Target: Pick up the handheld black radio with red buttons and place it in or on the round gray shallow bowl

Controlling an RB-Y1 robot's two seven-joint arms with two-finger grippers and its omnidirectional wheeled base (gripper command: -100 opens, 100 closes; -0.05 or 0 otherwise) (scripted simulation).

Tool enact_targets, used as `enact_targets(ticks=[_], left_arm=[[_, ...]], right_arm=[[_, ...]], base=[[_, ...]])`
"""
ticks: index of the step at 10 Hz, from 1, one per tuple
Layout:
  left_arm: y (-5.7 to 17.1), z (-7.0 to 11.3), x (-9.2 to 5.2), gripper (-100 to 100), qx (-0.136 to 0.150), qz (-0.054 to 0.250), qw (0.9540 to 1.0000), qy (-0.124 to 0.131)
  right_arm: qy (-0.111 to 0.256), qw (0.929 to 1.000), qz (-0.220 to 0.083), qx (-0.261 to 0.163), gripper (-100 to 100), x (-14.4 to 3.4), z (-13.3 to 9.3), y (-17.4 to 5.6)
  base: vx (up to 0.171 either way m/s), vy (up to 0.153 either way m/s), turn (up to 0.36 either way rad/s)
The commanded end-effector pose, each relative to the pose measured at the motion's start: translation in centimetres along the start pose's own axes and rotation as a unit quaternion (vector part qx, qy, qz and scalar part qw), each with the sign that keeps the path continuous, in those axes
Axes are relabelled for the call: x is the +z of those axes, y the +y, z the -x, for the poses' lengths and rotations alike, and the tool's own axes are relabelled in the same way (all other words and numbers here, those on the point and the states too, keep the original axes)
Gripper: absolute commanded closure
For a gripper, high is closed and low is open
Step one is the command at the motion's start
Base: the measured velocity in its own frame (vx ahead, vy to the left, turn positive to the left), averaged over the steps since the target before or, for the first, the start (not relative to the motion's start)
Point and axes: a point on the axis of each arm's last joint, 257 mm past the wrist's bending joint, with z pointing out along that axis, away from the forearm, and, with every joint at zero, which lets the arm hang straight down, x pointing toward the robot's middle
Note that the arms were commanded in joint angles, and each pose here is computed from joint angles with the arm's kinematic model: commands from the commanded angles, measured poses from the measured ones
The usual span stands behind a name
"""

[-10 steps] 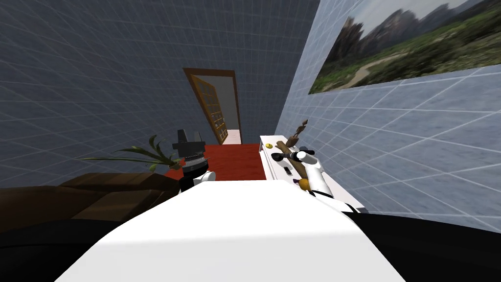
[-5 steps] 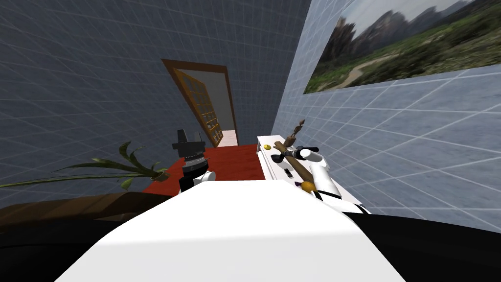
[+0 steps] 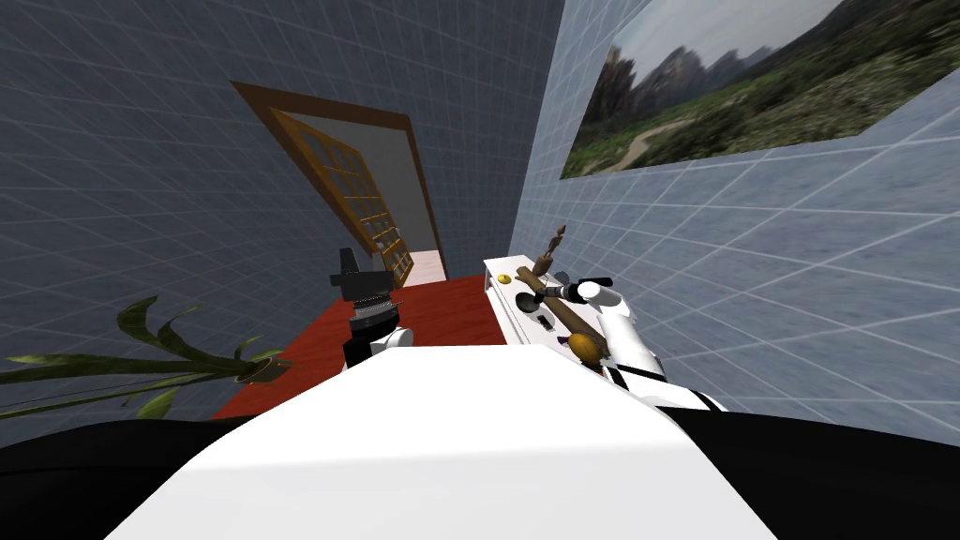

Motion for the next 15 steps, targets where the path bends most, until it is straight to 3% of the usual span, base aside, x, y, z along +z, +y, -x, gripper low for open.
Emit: enact_targets(ticks=[1, 2, 6, 7, 8, 15], left_arm=[[0.0, 0.0, 0.0, 0, 0.0, 0.0, 1.0, 0.0], [0.0, 0.0, 0.0, 0, 0.0, 0.0, 1.0, 0.0], [0.0, 0.0, 0.0, 0, 0.0, 0.0, 1.0, 0.0], [0.0, 0.0, 0.0, 0, 0.0, 0.0, 1.0, 0.0], [0.0, 0.0, 0.0, 0, 0.0, 0.0, 1.0, 0.0], [0.0, 0.0, 0.0, 0, 0.0, 0.0, 1.0, 0.0]], right_arm=[[0.0, 1.0, 0.0, 0.0, 100, 0.0, 0.0, 0.0], [0.0, 1.0, -0.001, 0.0, -100, 0.0, 0.0, 0.0], [-0.001, 1.0, -0.001, 0.0, -100, 0.0, 0.0, 0.0], [-0.001, 1.0, -0.001, 0.0, 0, 0.0, 0.0, 0.0], [0.004, 1.0, 0.0, -0.001, -100, -1.2, -1.1, 0.0], [0.019, 0.9997, 0.002, -0.013, -100, -6.2, -5.2, -0.6]], base=[[0.009, 0.018, -0.062], [0.0, 0.0, 0.0], [0.0, 0.0, 0.0], [0.0, 0.0, 0.0], [-0.01, 0.011, -0.029], [-0.017, 0.017, -0.027]])
